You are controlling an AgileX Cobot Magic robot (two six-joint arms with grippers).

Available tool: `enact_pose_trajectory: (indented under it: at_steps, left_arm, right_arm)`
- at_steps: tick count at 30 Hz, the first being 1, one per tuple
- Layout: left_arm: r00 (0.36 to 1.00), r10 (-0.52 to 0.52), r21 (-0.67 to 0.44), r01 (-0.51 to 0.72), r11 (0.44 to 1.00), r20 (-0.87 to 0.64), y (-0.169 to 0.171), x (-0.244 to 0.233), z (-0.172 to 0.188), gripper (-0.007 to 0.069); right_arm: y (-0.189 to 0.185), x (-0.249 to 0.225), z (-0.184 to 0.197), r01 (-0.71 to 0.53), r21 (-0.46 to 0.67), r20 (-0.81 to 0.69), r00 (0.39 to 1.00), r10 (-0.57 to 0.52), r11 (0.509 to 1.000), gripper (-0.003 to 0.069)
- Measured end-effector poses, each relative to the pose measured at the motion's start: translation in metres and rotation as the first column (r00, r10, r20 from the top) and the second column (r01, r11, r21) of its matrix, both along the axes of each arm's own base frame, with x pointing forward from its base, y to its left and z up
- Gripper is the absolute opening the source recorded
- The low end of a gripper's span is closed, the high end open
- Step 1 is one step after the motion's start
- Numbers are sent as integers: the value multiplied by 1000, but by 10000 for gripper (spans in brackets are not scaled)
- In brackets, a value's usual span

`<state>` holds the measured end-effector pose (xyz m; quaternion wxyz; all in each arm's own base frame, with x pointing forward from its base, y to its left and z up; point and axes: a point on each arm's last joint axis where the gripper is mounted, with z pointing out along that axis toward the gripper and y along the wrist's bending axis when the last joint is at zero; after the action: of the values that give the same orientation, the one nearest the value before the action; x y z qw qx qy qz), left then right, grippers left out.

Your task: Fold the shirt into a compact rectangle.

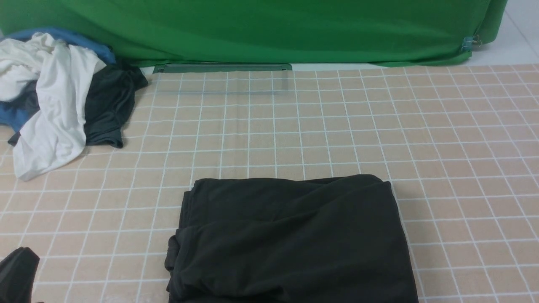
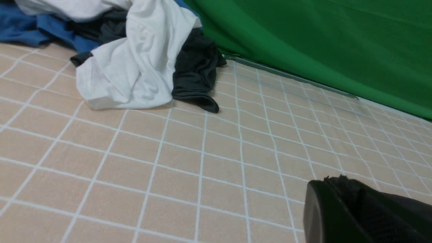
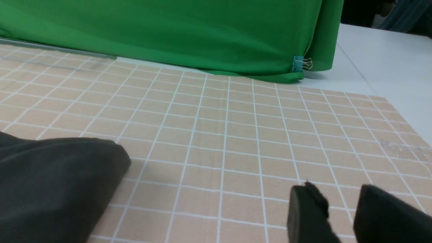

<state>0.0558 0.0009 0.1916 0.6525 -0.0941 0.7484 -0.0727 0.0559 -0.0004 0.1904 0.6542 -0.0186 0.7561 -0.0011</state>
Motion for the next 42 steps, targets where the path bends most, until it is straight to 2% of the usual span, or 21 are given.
enact_pose_trajectory:
  at_steps: [5, 42]
  left_arm:
    - [999, 25, 0, -25, 1000, -26, 1, 0, -2, 18]
    - [999, 16, 21, -16, 1000, -27, 1, 0, -2, 18]
  right_arm:
    - [0, 0, 0, 0, 0, 0, 1000, 0, 1000, 239]
    - [0, 0, 0, 0, 0, 0, 1000, 0, 1000, 239]
